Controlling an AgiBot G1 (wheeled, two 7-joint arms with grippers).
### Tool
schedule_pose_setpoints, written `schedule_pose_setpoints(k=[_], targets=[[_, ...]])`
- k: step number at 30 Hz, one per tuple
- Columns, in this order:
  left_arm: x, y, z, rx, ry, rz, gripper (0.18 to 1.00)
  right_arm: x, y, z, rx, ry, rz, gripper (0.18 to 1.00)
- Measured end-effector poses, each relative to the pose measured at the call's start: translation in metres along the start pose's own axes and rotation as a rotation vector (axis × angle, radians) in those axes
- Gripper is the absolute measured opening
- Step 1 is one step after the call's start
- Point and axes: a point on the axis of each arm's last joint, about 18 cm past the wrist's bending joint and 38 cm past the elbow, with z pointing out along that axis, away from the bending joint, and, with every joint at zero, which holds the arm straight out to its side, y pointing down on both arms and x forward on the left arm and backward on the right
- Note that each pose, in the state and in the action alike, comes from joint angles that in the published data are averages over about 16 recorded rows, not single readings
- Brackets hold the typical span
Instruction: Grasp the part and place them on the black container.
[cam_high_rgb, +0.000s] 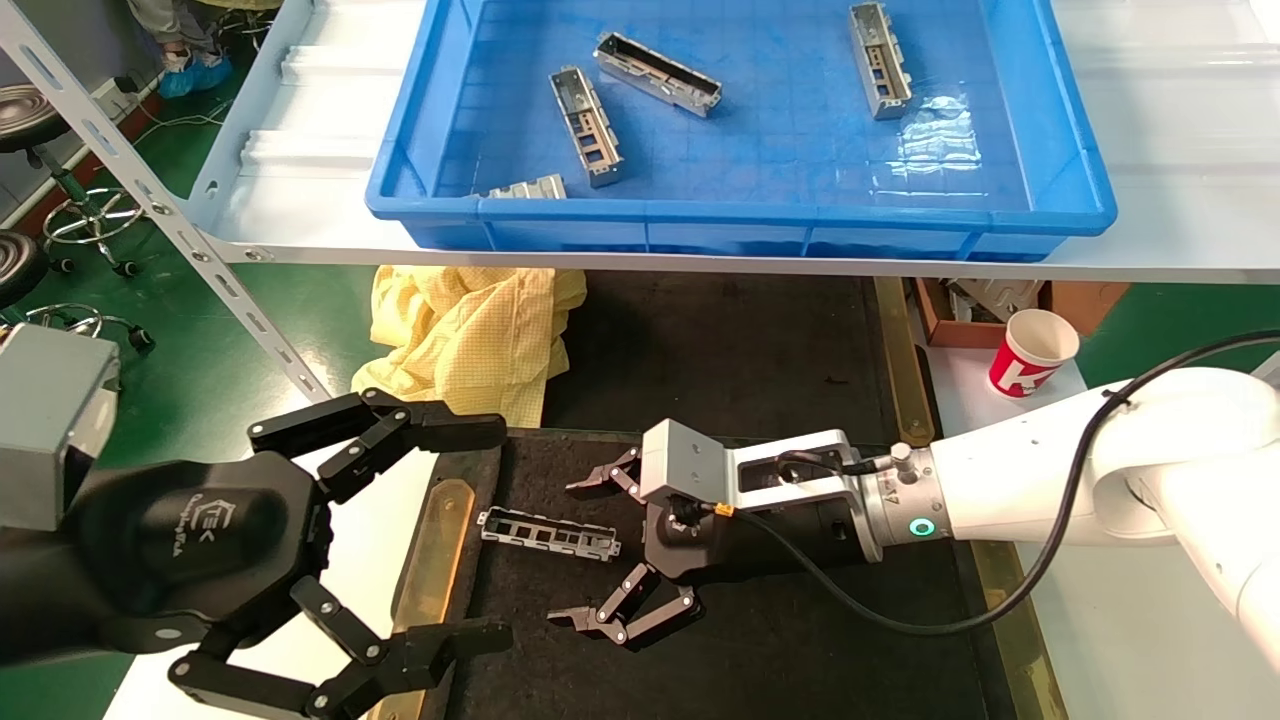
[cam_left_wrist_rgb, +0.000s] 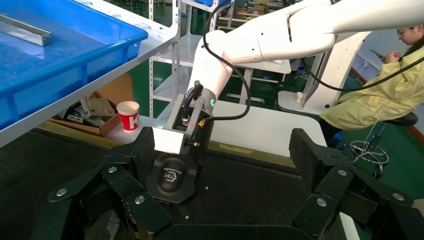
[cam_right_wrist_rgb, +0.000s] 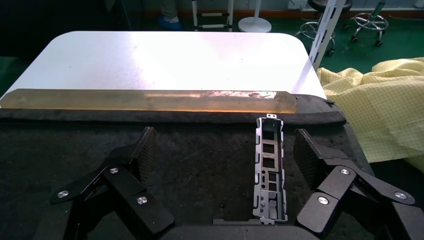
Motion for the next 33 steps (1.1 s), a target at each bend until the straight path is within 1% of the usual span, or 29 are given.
schedule_pose_setpoints(k=[7,13,23,33], targets=[[0.0,0.0,0.0,0.0,0.0,0.0,1.001,-0.006,0.0,-0.008,0.049,0.012,0.03,0.998],[0.0,0.0,0.0,0.0,0.0,0.0,1.001,-0.014,-0.002,-0.024,0.118,0.027,0.065,1.001],[0.0,0.0,0.0,0.0,0.0,0.0,1.001,-0.029,-0.009,-0.057,0.218,0.058,0.105,1.001],[0.0,0.0,0.0,0.0,0.0,0.0,1.001,-0.046,-0.019,-0.095,0.287,0.09,0.12,1.001]])
